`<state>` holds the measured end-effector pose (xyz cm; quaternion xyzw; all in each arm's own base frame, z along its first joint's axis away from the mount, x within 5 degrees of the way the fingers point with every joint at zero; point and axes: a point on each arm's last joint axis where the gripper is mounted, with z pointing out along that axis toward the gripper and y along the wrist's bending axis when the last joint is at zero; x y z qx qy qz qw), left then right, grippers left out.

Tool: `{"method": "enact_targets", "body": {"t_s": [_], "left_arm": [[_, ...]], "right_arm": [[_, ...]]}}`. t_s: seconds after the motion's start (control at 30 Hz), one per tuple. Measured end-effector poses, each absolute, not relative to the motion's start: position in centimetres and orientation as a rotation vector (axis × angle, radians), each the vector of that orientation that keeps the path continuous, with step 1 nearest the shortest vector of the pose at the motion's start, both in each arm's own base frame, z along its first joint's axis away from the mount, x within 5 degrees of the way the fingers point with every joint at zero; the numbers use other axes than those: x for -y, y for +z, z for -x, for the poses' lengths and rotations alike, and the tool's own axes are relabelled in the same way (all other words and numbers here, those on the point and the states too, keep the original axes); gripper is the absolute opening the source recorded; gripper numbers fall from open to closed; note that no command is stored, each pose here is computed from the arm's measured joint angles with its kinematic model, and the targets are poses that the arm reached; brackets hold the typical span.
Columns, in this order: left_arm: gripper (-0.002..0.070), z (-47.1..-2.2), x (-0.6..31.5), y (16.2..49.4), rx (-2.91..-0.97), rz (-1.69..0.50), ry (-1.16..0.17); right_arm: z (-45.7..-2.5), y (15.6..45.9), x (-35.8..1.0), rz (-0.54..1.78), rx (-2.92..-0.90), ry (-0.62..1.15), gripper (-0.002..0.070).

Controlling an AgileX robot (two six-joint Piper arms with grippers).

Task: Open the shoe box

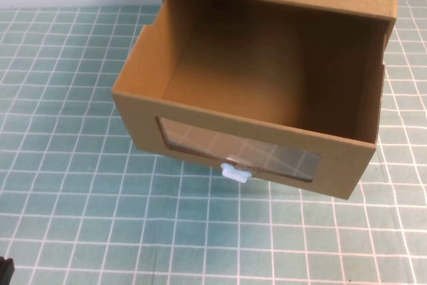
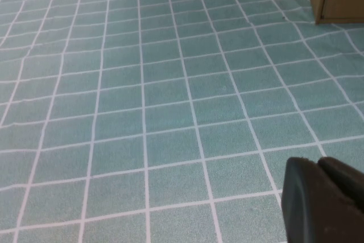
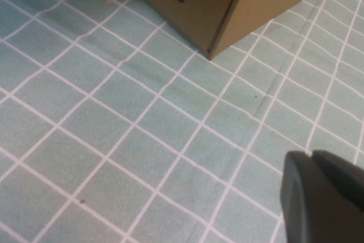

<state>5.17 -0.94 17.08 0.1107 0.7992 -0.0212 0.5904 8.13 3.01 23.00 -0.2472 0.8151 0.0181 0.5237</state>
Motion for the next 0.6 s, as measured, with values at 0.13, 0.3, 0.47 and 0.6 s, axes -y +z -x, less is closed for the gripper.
{"method": "enact_targets", "body": {"t_s": [0.13,0.3,0.47,0.6], "left_arm": [[-0.0005,-5.17,0.94,17.08,-1.860,-0.254,-0.052],[-0.0005,-5.17,0.94,17.08,-1.860,-0.254,-0.052],[-0.0005,-5.17,0.94,17.08,-1.860,-0.254,-0.052],[-0.0005,-5.17,0.94,17.08,-1.860,-0.254,-0.052]], "right_arm": [[-8.13,23.00,-3.01,0.592,-1.951,0.043,-0.0013],[-8.13,23.00,-3.01,0.592,-1.951,0.043,-0.0013],[-8.13,23.00,-3.01,0.592,-1.951,0.043,-0.0013],[-8.02,23.31,-2.54,0.533,-1.931,0.040,-0.0013]]}}
